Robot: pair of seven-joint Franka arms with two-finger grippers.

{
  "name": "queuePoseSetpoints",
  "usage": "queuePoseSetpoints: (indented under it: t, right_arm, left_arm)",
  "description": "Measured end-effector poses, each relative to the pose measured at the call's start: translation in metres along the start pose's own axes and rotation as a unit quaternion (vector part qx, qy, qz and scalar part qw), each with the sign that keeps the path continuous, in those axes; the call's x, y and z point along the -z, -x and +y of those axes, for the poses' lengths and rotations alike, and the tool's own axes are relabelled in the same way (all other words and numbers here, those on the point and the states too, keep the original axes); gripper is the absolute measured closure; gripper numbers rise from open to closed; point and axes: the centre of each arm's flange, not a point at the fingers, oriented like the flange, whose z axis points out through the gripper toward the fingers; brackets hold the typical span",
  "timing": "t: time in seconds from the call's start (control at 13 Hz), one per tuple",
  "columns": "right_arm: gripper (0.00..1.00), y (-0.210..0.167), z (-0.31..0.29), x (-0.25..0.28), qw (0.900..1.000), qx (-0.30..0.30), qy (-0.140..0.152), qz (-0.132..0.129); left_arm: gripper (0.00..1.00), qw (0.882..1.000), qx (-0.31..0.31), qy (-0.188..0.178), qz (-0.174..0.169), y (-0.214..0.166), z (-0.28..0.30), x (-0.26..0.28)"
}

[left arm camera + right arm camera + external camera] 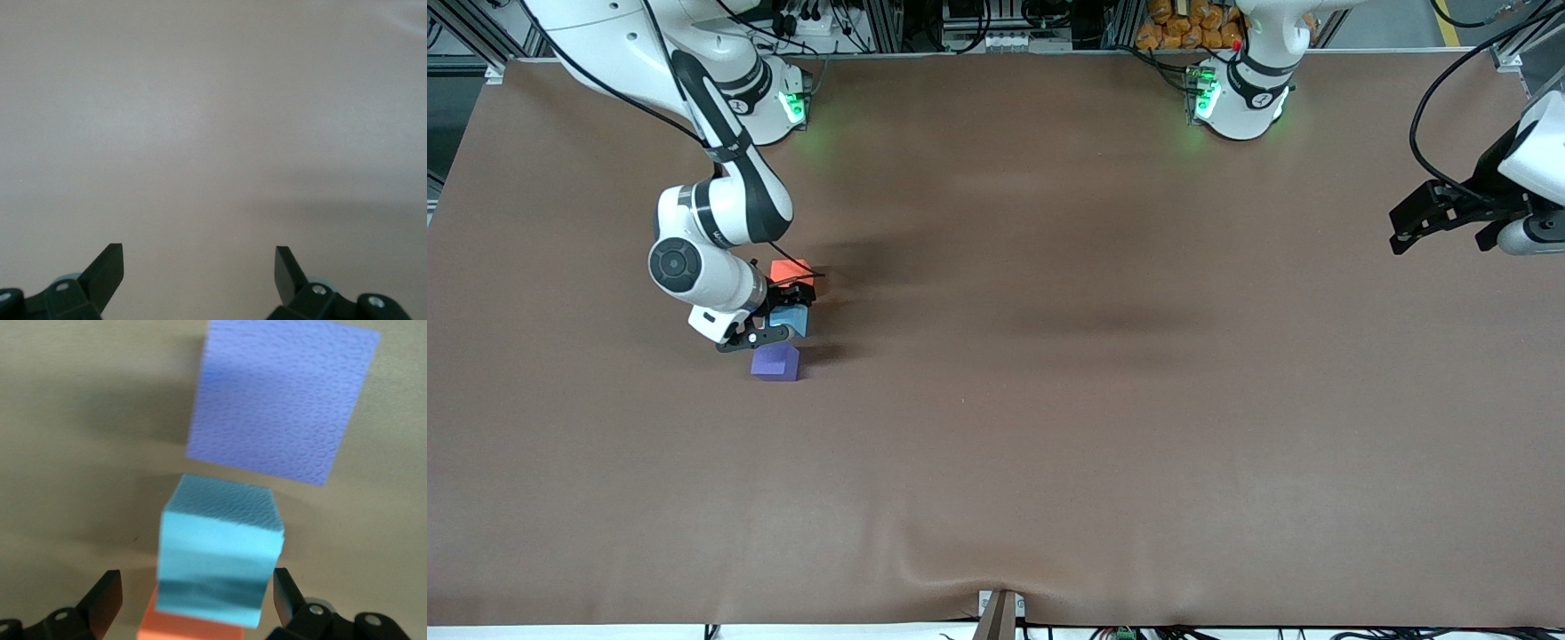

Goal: Place blue block between orange and purple blocks

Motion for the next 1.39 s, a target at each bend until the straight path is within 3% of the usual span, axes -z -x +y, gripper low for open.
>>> queuePoseSetpoints:
  t: [0.15, 0.39, 0.77, 1.08, 1.39]
  right_arm:
    - [0.00, -0.012, -0.011, 0.047, 1.000, 0.009, -0.005, -0.028]
    - [0.00, -0.024, -0.018, 0.134, 0.999, 0.017, -0.010, -0.032]
    - [0.00, -0.031, 0.016, 0.295, 0.999, 0.009, -0.016, 0.030]
    - [0.00, -0.026, 0.058, 0.365, 0.996, -0.018, -0.015, 0.091]
    - [0.00, 0.006, 0.058, 0.440, 0.991, -0.018, -0.006, 0.134]
  left_arm:
    - [0.00, 1.000, 0.000, 0.000, 0.000, 0.000, 0.000, 0.000]
    - [0.00, 1.000, 0.000, 0.000, 0.000, 0.000, 0.000, 0.000]
    - [0.00, 1.000, 0.003, 0.000, 0.000, 0.000, -0.003, 0.001]
    - [0.00, 1.000, 0.005, -0.001, -0.006, 0.001, -0.006, 0.000]
    - [0.00, 1.000, -0.011, 0.000, -0.012, 0.005, 0.011, -0.002]
